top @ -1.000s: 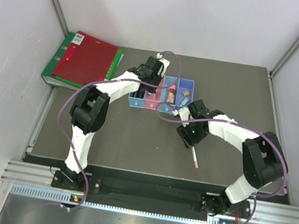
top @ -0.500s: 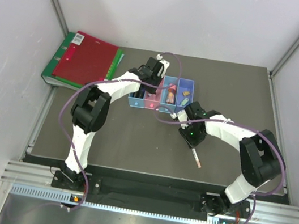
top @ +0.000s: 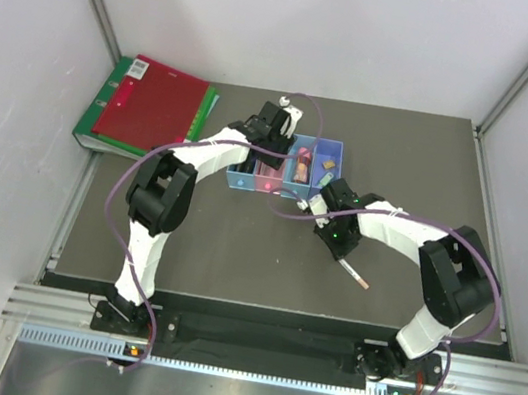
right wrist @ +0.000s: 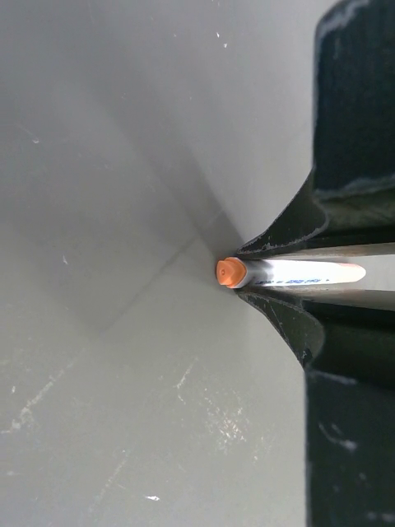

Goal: Sort the stationery into containers
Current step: Place the pen in the storage box, then pick up the pen from the center of the board.

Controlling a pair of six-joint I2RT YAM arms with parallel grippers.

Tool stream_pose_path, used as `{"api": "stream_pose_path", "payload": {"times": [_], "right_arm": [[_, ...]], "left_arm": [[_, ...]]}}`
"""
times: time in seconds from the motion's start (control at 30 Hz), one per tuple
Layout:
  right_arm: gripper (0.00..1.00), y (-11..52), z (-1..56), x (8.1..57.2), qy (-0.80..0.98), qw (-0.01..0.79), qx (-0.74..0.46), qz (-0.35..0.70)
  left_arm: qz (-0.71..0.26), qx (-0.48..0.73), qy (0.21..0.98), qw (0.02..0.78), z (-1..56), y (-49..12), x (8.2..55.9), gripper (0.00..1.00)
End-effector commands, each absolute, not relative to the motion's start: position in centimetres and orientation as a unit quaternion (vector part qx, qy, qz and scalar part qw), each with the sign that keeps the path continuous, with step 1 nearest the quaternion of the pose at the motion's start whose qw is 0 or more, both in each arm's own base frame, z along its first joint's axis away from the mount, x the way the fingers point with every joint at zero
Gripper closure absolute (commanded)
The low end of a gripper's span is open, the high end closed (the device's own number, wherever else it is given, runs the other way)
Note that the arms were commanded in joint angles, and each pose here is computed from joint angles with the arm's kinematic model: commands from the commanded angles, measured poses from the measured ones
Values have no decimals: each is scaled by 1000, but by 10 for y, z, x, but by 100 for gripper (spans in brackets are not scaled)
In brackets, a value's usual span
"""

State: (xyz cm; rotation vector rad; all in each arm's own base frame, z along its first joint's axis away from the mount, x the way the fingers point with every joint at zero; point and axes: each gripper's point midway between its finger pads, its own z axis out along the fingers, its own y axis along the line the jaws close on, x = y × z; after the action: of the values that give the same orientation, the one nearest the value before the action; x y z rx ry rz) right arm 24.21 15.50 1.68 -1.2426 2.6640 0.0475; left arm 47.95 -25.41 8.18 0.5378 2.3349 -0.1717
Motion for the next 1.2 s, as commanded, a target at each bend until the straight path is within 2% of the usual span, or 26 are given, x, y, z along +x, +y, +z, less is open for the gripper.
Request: {"api": "stream_pose_path", "payload": {"times": [0.0,0.3,0.53,0.83,1.17], "right_arm": [[100,166,21,244,899,109,-424,23],[100,169,57,253,892,154,-424,29],[100,173,94,270,884,208,-417,38],[100,186,193,316,870,334,-357,68],[100,198,322,382,821,488,-279,97]], "left_arm": [[-65,197,891,403,119,-246,487,47],[-57,220,859,458,199,-220,463,47],[-34,262,832,487,252,-191,419,47],[-55,297,793,529,290,-180,373,46],[-48,388,750,534,291,-202,361,47]]}}
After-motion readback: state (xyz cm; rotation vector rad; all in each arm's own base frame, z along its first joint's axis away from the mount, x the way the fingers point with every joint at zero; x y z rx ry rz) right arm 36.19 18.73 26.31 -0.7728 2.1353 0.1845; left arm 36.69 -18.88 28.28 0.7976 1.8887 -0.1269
